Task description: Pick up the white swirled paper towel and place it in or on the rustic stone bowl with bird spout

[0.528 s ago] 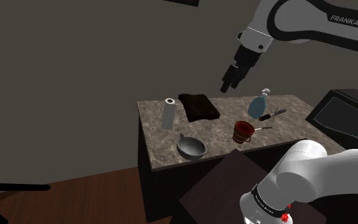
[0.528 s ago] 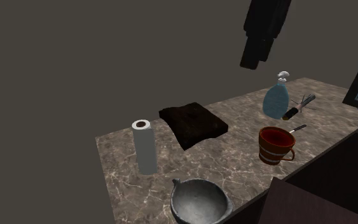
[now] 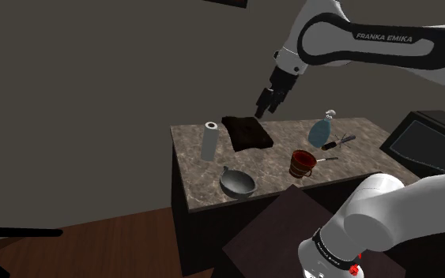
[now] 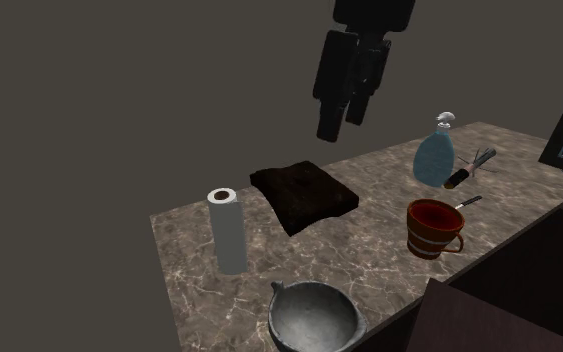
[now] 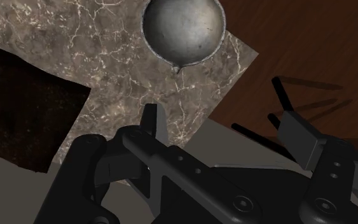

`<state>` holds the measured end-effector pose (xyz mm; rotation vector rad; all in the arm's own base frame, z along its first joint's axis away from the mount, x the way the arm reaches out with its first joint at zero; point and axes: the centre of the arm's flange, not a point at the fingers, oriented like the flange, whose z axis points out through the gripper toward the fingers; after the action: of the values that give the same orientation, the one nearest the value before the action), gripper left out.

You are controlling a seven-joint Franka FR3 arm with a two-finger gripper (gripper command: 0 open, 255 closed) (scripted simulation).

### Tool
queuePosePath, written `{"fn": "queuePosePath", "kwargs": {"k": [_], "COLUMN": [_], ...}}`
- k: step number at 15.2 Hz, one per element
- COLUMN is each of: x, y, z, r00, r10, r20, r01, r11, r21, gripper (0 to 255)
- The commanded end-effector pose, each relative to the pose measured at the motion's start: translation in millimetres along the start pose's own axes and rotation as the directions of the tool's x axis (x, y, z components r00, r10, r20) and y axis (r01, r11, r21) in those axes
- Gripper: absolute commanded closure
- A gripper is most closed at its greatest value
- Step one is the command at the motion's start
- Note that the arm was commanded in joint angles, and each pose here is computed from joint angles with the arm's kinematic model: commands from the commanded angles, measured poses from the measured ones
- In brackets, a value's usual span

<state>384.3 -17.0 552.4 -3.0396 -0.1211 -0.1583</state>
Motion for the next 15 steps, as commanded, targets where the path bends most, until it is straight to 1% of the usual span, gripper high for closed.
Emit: {"fn": "queuePosePath", "kwargs": {"k": [1,15], "x": [19,150], "y": [6,37], "z": [18,139], "r00": [1.0,0.998], "r10": [-0.005,-0.04], "r20": [-0.007,-0.04], "r01": [0.005,0.04], "r11": [1.0,0.999], "r21": [0.0,0.005], "gripper": [0,0]}}
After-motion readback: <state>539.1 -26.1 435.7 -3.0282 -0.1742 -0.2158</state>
